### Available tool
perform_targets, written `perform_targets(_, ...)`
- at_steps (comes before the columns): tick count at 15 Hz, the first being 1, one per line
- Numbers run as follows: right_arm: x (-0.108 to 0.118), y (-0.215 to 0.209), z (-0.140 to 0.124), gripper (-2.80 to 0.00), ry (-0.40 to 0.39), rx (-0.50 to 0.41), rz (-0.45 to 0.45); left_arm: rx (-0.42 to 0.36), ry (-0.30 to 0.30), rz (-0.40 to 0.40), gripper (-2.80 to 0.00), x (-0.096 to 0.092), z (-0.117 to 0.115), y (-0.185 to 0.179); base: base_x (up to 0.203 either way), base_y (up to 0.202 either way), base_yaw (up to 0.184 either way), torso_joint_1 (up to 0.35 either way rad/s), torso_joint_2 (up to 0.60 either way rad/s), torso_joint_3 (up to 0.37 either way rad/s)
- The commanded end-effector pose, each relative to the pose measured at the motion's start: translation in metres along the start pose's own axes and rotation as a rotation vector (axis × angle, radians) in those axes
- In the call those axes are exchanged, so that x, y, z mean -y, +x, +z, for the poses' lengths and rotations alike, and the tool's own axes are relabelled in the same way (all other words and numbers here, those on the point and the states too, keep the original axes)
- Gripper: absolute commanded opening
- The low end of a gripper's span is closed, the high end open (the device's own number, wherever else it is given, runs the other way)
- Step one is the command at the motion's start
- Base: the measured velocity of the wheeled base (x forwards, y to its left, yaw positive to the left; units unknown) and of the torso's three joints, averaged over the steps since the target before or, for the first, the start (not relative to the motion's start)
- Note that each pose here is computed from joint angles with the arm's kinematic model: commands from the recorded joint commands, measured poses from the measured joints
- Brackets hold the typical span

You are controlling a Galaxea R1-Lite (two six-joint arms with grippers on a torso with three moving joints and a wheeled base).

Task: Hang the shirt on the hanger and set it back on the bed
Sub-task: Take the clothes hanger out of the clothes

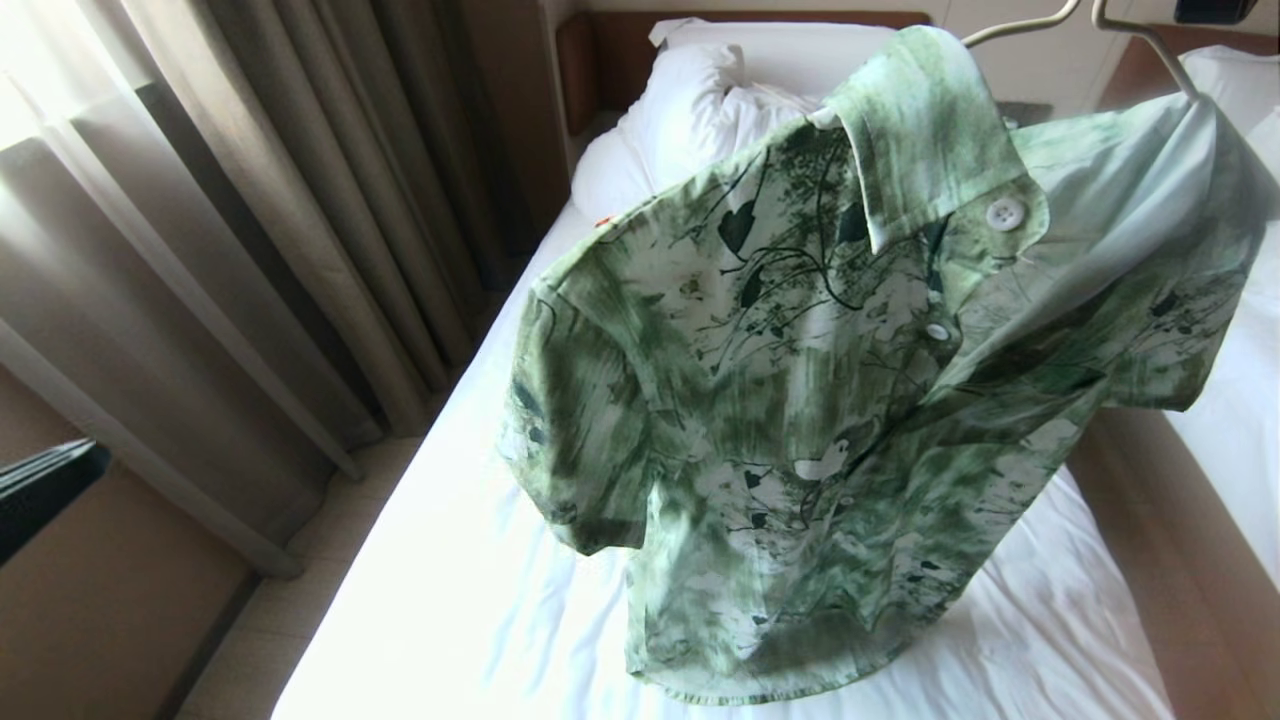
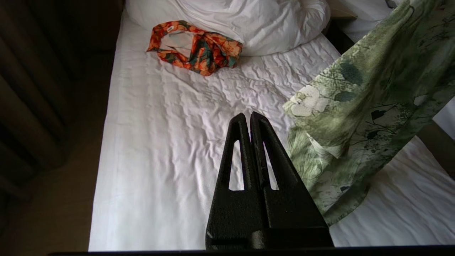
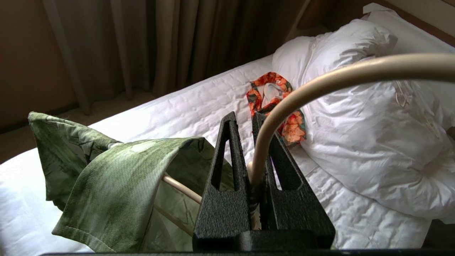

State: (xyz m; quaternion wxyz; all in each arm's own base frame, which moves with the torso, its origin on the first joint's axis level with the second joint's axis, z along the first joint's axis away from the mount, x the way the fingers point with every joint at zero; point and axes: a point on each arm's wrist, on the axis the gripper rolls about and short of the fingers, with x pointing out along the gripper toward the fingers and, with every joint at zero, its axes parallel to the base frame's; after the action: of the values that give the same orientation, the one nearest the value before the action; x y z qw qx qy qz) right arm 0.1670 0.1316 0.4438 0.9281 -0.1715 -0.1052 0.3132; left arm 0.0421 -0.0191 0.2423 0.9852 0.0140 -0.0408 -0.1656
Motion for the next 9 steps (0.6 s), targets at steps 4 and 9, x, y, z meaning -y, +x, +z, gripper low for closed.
perform_targets(4, 0.004, 0.007, -0.006, -2.8, 0.018, -0.022, -0.013, -0.089, 0.008, -0.093, -2.8, 0.01, 0.009, 0.042, 0.0, 0.0, 0.0, 0.0, 0.0, 0.0)
perform_targets(9, 0.009, 0.011, -0.01, -2.8, 0.016, -0.042, -0.034, -0.141, -0.033, -0.204, -2.8, 0.03, 0.008, 0.102, 0.0, 0.0, 0.0, 0.0, 0.0, 0.0)
